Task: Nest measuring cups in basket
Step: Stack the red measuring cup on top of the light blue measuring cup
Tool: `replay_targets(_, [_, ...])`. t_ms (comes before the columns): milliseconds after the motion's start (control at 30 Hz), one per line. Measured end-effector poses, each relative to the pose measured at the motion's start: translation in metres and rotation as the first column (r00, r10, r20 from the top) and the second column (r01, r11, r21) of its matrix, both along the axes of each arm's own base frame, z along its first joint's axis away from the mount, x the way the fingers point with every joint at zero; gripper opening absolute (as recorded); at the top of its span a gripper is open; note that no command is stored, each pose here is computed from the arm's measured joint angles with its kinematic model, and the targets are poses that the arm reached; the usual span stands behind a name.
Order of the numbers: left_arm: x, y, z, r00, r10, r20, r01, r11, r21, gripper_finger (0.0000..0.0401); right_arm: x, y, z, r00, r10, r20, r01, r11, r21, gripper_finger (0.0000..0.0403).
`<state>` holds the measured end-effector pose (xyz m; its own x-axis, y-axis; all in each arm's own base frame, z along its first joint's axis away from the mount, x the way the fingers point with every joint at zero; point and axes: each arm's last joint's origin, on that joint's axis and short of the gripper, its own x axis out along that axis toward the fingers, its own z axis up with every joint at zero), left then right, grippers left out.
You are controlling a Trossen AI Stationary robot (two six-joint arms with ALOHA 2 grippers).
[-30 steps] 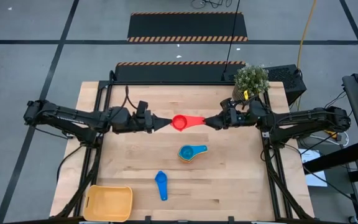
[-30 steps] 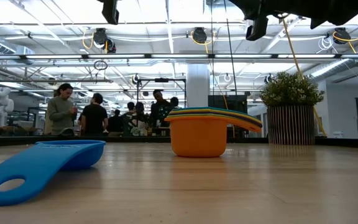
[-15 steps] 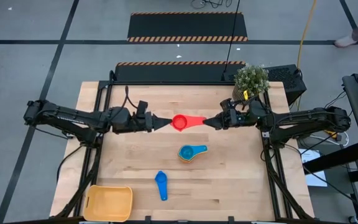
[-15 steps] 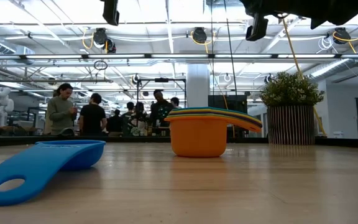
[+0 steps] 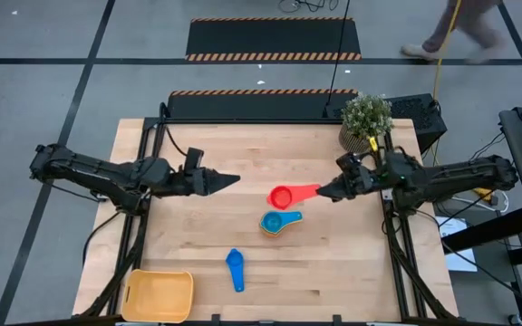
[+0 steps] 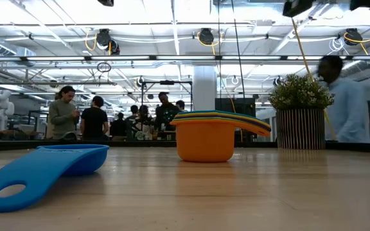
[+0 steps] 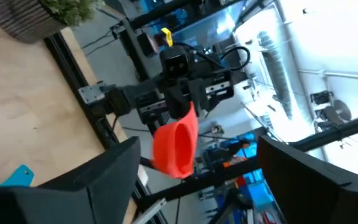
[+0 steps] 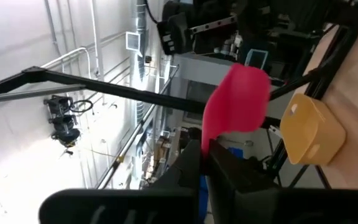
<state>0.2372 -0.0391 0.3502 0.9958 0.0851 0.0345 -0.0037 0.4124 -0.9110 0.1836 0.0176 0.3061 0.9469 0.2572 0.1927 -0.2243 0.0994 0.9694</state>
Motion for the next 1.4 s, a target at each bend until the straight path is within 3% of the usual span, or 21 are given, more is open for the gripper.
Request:
replay_targets(167, [-0.007,-0.003,0.000,1.000,-0.020,-0.024,0.020,1.000,-0.019,0.0332,-0.012,0.020,0.001,0.999,-0.013,-0.031,0.014,1.000,0.023,0.0001])
replay_targets(600, [-0.009,-0.011,-0.002,0.997,-0.052,-0.059,0.053,0.998,0.016,0.0259,0.002,0.058,-0.027,0.975,-0.057,-0.217,0.055,0.998,-0.013,0.0000])
replay_targets(800, [-0.009,-0.008,-0.007,0.993,-0.035,-0.110,0.036,0.999,0.005,0.0238,0.015,0.057,-0.039,0.958,-0.085,-0.274,0.081,0.996,-0.025,0.0000])
replay_targets(1000, [-0.009,-0.008,-0.009,0.991,-0.035,-0.125,0.035,0.999,0.003,0.0214,0.028,0.049,-0.040,0.963,-0.132,-0.235,0.133,0.991,-0.011,0.0000])
replay_targets(1400, [-0.009,-0.009,-0.009,0.992,-0.038,-0.122,0.038,0.999,-0.008,0.0171,0.044,0.034,-0.066,0.920,-0.073,-0.386,0.045,0.996,-0.082,0.0000])
